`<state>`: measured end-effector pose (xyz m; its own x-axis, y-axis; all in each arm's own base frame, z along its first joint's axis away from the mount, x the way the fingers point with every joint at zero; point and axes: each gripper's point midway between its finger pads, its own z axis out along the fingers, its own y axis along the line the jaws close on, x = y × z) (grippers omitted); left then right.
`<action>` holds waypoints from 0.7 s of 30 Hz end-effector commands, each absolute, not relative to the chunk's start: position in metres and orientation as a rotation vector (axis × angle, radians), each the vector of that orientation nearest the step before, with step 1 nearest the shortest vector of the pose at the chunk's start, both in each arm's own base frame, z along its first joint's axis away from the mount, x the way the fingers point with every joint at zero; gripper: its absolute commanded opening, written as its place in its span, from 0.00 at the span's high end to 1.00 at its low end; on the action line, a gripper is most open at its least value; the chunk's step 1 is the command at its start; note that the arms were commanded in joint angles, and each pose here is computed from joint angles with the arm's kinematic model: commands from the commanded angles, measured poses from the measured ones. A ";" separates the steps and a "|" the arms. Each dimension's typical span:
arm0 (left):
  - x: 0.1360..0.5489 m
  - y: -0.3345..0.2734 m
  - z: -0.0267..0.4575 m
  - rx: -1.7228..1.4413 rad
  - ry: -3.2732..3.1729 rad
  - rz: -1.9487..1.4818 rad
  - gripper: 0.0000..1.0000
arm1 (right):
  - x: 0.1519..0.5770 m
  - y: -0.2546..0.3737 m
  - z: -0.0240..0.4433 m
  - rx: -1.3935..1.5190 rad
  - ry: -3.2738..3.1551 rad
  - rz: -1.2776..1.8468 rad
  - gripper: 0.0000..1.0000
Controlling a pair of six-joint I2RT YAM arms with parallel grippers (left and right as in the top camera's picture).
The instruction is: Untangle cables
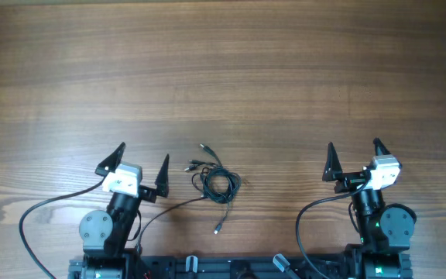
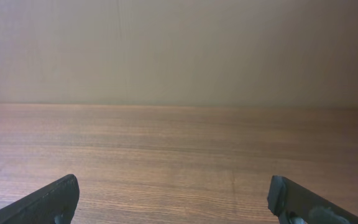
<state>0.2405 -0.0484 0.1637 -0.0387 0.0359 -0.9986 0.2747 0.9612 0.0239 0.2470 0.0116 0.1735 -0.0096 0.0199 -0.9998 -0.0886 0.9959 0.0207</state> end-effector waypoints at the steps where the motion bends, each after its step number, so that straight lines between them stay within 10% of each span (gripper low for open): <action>1: 0.234 -0.067 0.166 0.342 1.575 -0.273 0.00 | 0.247 0.012 0.174 -0.065 1.574 0.070 0.00; 21: 0.267 -0.058 0.162 0.170 1.953 -0.352 0.00 | 0.247 0.012 0.174 -0.066 1.574 0.069 0.00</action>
